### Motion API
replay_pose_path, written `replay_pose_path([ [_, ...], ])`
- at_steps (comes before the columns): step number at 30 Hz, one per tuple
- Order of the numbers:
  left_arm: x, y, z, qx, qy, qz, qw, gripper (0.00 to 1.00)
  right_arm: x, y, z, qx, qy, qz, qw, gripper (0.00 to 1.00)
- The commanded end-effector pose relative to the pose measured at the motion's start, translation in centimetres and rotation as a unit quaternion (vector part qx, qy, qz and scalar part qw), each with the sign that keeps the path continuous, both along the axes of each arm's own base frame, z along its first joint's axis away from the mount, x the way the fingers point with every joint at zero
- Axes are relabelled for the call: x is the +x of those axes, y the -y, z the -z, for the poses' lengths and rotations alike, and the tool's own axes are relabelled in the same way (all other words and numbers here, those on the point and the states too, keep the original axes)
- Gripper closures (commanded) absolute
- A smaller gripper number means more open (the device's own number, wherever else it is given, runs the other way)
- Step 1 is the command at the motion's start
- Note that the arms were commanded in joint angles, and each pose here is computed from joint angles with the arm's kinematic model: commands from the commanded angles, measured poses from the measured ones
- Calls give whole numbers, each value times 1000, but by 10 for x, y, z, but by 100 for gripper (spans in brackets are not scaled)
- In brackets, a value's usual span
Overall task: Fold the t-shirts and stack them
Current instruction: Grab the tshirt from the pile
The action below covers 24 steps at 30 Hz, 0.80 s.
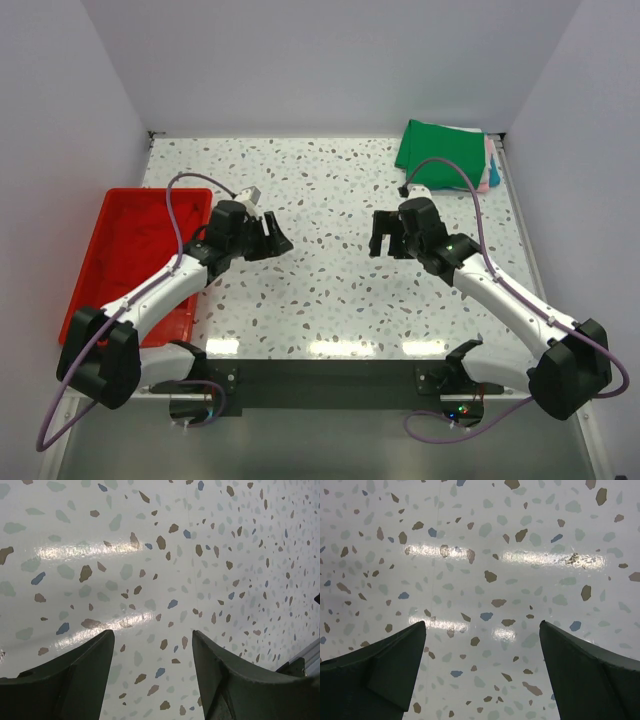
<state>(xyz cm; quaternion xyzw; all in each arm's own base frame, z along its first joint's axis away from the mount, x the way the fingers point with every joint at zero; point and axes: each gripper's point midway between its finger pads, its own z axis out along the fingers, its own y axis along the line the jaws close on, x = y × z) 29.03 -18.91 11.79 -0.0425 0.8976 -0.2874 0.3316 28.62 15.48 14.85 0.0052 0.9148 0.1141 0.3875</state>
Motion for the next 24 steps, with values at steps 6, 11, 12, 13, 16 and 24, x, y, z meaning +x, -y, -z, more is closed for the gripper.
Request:
replay_pose_path([
  [6, 14, -2, -24, -12, 34, -26, 999, 31, 2, 7, -18, -4, 29, 6, 1000, 1],
  [11, 22, -18, -30, 21, 30, -69, 997, 30, 0, 3, -15, -1, 18, -3, 1000, 1],
  [12, 25, -25, -34, 34, 30, -87, 995, 29, 0, 2, -16, 0, 17, -5, 1000, 1],
  [13, 40, -42, -50, 53, 49, -137, 988, 28, -1, 0, -15, 4, 14, -9, 1000, 1],
  [16, 52, -103, -66, 114, 35, -262, 958, 23, -1, -3, -14, 12, 15, -15, 1000, 1],
  [24, 45, -269, -31, 90, -53, -527, 843, 18, -5, -15, -10, 33, 4, -40, 999, 1],
])
